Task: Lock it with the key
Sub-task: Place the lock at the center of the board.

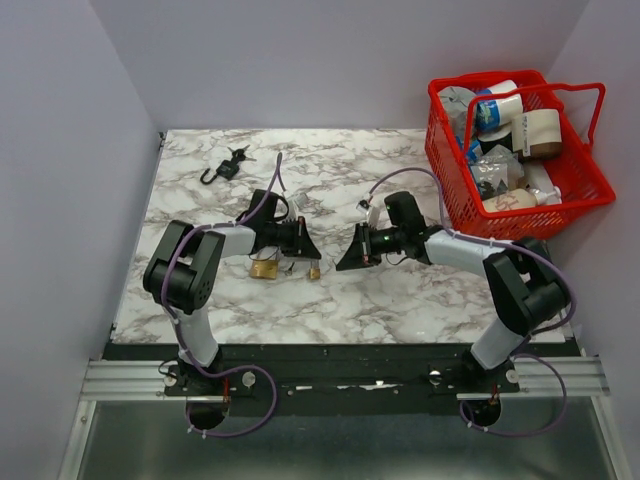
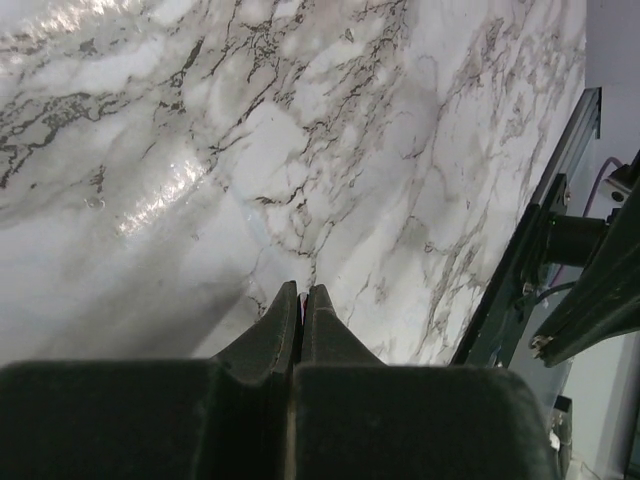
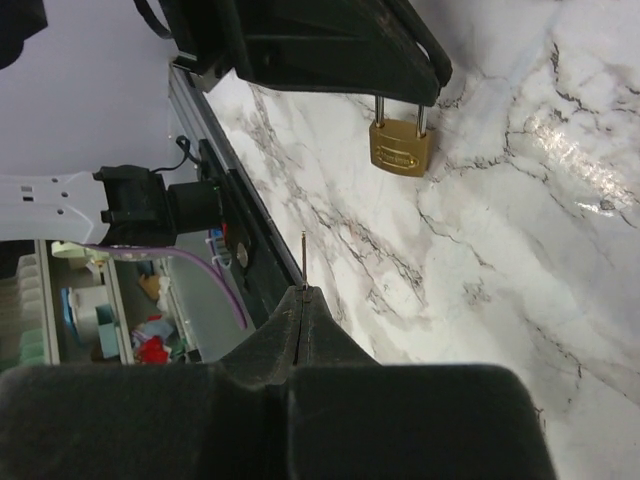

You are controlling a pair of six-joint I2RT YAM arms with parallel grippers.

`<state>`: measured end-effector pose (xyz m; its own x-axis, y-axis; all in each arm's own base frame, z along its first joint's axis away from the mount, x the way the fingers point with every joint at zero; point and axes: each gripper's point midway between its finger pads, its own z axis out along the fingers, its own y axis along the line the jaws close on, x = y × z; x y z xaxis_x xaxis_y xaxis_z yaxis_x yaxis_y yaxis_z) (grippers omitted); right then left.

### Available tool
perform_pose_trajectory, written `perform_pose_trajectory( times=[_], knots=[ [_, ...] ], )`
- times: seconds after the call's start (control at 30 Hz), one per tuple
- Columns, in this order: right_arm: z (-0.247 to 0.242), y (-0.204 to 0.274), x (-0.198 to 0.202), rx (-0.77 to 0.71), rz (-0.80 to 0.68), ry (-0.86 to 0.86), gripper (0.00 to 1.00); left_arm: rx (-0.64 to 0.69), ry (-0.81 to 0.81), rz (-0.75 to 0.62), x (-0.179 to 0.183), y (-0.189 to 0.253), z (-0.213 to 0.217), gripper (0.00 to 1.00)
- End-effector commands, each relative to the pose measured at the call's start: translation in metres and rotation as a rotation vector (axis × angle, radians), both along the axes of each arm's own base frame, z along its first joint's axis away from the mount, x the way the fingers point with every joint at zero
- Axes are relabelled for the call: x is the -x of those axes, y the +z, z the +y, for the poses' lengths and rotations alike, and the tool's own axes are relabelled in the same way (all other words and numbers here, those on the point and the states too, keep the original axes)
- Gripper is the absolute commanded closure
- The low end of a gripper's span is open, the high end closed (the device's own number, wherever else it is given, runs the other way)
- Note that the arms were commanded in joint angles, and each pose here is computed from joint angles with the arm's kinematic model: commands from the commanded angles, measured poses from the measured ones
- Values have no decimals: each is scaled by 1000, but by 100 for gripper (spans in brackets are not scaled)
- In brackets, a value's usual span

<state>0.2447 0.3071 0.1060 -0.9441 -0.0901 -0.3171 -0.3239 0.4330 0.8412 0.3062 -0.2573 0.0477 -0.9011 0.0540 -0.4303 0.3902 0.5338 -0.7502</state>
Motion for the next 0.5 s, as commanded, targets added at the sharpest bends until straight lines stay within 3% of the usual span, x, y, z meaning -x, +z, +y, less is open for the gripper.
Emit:
perform_pose_trajectory(
  times=[0.0, 0.17, 0.47],
  knots=[
    [6, -11, -1, 4, 29, -10, 99, -31, -8, -70, -15, -6, 0, 92],
    [6, -17, -4, 21, 31, -24, 99, -52, 11, -85, -16, -3, 7, 71],
    [6, -43, -10, 79, 117, -87, 99, -30, 28, -161, -27, 37, 5, 48]
  ],
)
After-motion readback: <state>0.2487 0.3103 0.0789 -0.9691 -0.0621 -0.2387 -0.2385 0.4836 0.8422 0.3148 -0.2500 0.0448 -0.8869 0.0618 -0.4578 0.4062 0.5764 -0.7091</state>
